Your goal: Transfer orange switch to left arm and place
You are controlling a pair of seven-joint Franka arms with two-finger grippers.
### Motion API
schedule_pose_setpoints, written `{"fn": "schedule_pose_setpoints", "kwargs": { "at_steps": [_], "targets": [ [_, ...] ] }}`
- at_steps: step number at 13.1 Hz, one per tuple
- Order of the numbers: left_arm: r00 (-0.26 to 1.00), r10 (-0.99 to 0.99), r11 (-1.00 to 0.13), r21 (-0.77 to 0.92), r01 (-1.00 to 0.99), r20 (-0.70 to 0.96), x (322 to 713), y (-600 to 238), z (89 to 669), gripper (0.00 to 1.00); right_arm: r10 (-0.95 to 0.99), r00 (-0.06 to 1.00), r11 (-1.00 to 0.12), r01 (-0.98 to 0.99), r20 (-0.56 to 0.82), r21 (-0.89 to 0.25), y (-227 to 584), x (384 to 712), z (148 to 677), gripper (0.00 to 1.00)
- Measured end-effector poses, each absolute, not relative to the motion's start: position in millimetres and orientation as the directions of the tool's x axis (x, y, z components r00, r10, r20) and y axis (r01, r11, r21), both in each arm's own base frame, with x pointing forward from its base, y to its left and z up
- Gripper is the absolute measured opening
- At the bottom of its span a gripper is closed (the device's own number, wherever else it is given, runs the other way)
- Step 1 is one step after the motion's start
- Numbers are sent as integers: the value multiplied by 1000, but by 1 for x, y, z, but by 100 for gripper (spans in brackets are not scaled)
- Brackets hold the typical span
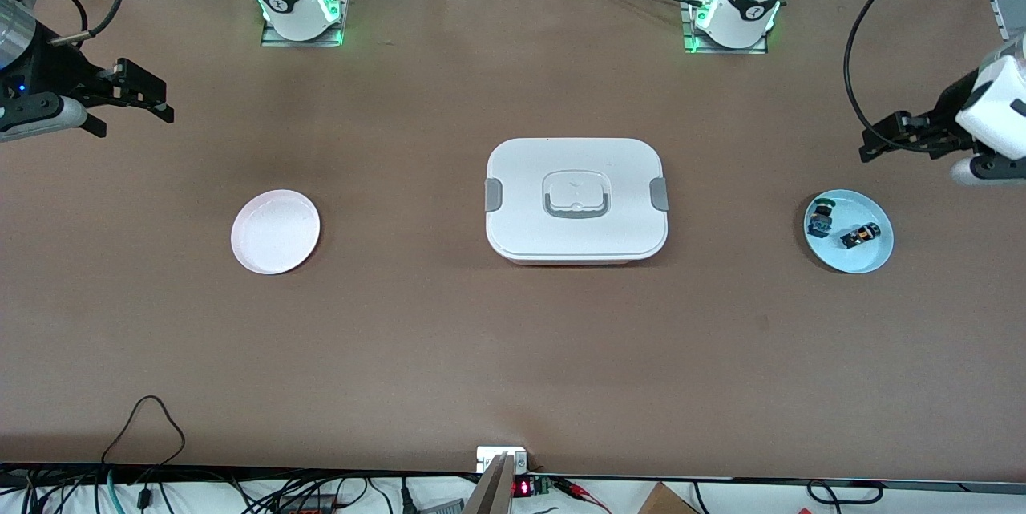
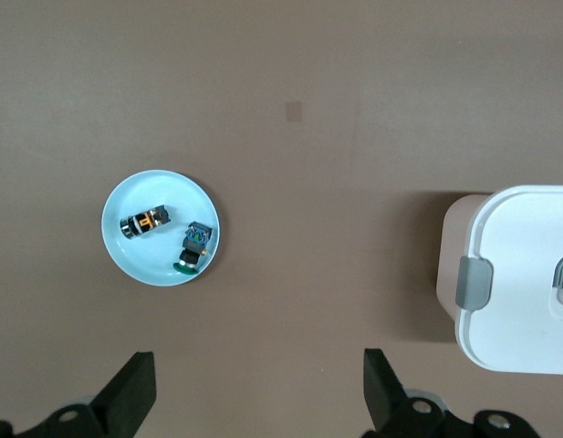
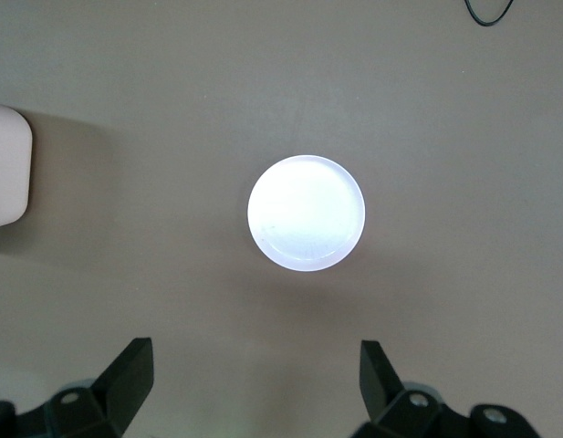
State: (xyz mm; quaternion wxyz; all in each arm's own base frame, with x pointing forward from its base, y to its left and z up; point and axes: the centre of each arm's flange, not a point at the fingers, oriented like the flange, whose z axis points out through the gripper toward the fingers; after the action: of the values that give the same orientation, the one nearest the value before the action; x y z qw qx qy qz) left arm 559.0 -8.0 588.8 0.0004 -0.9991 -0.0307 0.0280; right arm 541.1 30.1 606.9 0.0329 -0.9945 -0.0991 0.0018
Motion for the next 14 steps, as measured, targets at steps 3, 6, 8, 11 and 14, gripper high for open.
{"fn": "schedule_pose_setpoints", "kwargs": {
  "at_steps": [3,6,8,11,14],
  "targets": [
    [998,48,-999,-5,48,-46,551,-17,592,100,202,979,-977,202,4,-64,34,541,608,100],
    [999,19,-1000,-4,19,-43,551,-20,592,100,201,979,-977,201,4,-63,34,541,608,100],
    [999,3,-1000,-3,3,-47,552,-18,589,100,202,979,-977,201,4,-63,34,541,608,100],
    [998,4,-1000,-3,4,-60,552,-17,583,100,201,979,-978,201,4,-63,34,541,608,100],
    [998,5,-1000,-3,5,-61,552,-16,583,100,201,980,-978,201,4,-63,34,541,608,100]
  ]
}}
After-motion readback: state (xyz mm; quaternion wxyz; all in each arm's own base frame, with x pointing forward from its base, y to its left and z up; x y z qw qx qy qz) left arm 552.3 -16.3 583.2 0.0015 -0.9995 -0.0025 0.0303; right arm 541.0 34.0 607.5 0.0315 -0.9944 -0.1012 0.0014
